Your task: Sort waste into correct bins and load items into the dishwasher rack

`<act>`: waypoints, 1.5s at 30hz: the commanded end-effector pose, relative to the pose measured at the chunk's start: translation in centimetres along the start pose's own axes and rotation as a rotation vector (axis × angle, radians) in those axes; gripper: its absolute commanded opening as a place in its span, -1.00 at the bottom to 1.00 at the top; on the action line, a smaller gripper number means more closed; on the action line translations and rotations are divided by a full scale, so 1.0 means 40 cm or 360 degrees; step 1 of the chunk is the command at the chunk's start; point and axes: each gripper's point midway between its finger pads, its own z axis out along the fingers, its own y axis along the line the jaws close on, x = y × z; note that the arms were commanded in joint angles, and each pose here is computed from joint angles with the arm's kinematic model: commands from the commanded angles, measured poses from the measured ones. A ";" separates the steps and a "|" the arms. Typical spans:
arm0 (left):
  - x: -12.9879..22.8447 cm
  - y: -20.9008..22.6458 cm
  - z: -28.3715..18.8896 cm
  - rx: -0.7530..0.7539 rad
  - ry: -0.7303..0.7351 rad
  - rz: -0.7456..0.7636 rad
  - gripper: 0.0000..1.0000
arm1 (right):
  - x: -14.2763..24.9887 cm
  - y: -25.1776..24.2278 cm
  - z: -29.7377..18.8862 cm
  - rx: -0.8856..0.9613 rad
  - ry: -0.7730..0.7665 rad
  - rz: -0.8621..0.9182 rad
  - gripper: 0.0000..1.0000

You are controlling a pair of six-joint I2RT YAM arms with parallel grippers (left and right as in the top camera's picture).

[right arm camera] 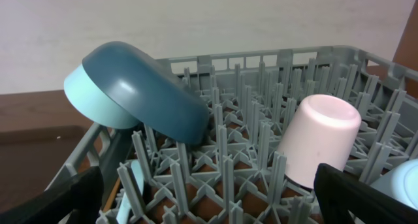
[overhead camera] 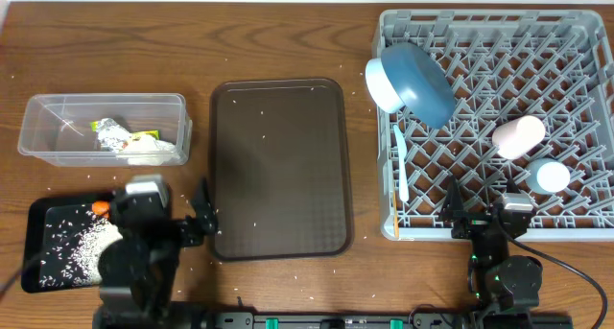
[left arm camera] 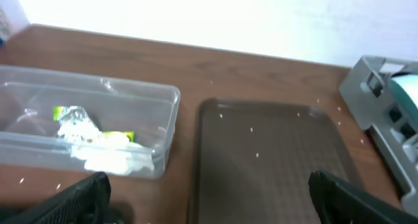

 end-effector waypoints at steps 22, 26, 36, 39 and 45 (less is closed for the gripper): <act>0.207 0.015 0.126 0.0068 -0.0189 0.0038 0.95 | 0.001 -0.007 0.000 0.0016 0.0002 0.0021 0.98; 0.207 0.015 0.126 0.0068 -0.0189 0.0038 0.96 | 0.001 -0.007 0.000 0.0016 0.0002 0.0021 0.99; 0.208 0.015 0.127 0.0067 -0.0185 0.0038 0.96 | 0.001 -0.006 0.000 0.0015 0.0002 0.0021 0.99; 0.208 0.015 0.127 0.0067 -0.0185 0.0038 0.96 | 0.001 -0.007 0.000 0.0016 0.0002 0.0021 0.99; 0.208 0.015 0.127 0.0067 -0.0185 0.0038 0.96 | 0.001 -0.007 0.000 0.0016 0.0002 0.0021 0.98</act>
